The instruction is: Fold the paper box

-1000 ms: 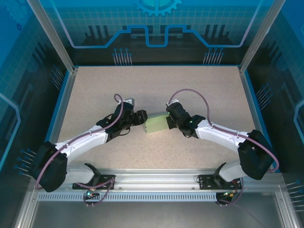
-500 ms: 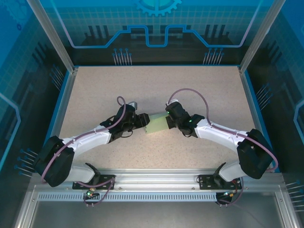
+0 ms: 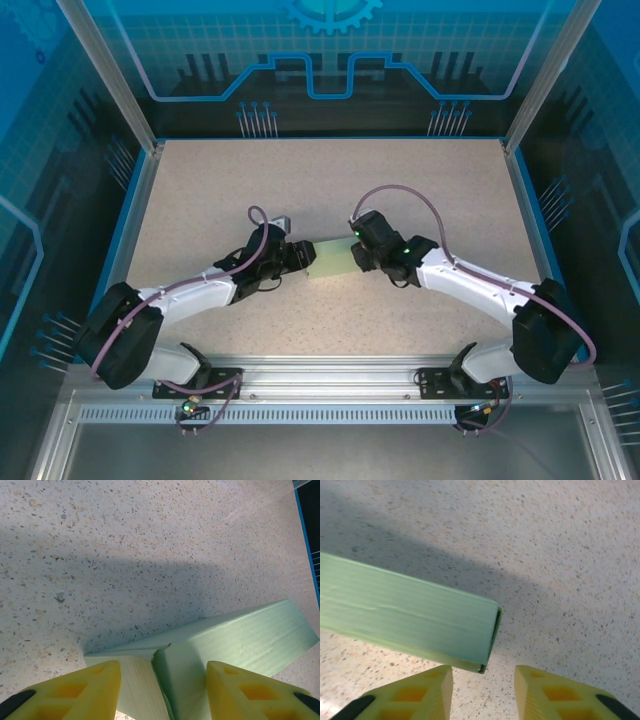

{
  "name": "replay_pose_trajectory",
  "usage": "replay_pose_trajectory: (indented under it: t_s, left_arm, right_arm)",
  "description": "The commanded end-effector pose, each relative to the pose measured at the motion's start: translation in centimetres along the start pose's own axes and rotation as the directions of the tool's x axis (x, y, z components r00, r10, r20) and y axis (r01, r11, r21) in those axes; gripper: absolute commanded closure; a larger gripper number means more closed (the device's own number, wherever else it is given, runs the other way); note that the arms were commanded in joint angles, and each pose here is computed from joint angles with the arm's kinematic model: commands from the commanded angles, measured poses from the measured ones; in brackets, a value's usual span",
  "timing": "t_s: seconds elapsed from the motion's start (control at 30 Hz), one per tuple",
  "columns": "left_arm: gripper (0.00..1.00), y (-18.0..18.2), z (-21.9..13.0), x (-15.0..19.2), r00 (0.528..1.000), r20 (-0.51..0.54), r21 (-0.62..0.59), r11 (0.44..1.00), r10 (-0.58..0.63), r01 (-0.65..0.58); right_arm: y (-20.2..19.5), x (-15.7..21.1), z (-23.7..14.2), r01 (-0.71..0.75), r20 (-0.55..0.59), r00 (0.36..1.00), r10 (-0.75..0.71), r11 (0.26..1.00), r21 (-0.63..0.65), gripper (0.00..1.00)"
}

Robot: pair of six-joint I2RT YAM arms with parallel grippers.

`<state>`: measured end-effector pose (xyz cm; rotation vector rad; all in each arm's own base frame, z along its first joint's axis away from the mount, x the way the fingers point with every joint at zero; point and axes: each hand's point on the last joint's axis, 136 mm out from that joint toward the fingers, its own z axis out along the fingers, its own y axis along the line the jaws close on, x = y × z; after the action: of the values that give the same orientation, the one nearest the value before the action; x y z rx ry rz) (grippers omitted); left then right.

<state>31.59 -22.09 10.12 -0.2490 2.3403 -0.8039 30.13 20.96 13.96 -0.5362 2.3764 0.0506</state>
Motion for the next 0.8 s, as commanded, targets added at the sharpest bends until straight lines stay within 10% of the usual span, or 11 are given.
replay_pose_trajectory:
  t_s: [0.0, 0.43, 0.77]
  left_arm:
    - [0.51, 4.2, 0.5, 3.5, 0.994, -0.105, -0.145, 0.989, 0.005, -0.02]
    - [0.51, 3.7, 0.3, 3.3, 0.995, -0.093, -0.139, 0.989, 0.031, -0.044]
    - [0.5, 3.6, 0.1, 3.1, 0.995, -0.083, -0.138, 0.989, 0.046, -0.057]
  right_arm:
    - [0.6, -1.0, -2.3, 0.03, 0.002, 1.0, -0.03, 0.995, -0.093, 0.58]
    - [-0.8, -3.1, 1.6, -0.236, -0.128, 0.972, 0.199, 0.86, -0.452, 0.48]
    - [-0.7, 0.6, 5.6, -0.337, -0.257, 0.937, 0.239, 0.813, -0.475, 0.53]
